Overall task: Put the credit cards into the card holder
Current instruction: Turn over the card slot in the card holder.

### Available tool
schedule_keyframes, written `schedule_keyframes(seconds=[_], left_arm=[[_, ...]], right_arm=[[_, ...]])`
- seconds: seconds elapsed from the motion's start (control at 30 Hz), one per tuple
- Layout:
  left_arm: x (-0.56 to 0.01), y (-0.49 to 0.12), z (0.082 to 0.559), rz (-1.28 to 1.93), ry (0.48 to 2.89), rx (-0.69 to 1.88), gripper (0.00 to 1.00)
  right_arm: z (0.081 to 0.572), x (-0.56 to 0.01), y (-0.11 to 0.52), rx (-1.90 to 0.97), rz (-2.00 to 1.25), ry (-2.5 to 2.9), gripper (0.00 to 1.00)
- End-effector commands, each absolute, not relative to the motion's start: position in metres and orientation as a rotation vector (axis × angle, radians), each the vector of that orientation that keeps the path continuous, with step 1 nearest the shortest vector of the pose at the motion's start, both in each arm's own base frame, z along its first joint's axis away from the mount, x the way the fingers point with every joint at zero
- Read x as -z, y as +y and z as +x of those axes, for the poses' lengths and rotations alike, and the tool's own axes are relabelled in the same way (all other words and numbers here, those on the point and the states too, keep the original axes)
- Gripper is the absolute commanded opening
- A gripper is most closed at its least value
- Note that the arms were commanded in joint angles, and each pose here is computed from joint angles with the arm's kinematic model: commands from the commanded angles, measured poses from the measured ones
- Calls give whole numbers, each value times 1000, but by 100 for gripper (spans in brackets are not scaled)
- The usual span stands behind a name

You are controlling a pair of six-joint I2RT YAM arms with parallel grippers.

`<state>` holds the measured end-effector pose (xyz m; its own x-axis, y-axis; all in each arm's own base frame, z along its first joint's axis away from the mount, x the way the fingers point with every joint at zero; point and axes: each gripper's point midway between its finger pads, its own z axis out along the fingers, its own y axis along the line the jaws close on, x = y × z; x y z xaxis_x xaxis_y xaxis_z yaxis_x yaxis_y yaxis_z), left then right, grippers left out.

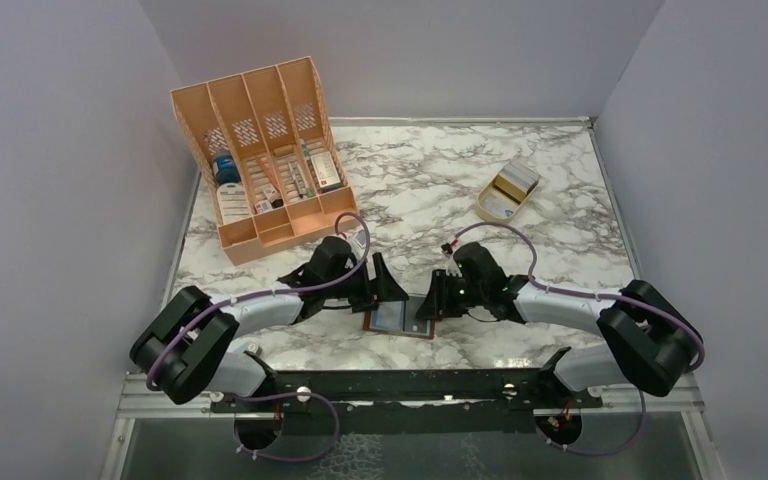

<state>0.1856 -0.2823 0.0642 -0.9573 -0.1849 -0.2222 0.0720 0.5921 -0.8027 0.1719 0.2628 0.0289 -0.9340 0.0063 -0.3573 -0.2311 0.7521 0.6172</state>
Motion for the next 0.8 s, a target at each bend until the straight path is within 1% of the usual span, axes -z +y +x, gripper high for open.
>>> schedule_keyframes(seconds=[0.0, 0.2, 0.5, 0.67, 0.77], left_arm=[[-94, -299, 177, -47, 2473, 1442, 79], [-111, -308, 178, -24, 2428, 1466, 79], [-112, -324, 177, 17, 2432, 1462, 79], [-108, -336, 175, 49, 2437, 1472, 79], [-112, -344, 175, 72, 2426, 1490, 79]], right_arm=[[169, -12, 254, -909, -167, 2646, 30], [181, -28, 244, -813, -152, 2604, 34], [200, -60, 207, -596, -12, 2488, 40], [210, -81, 200, -580, 28, 2393, 42], [217, -94, 191, -523, 52, 2361, 45]])
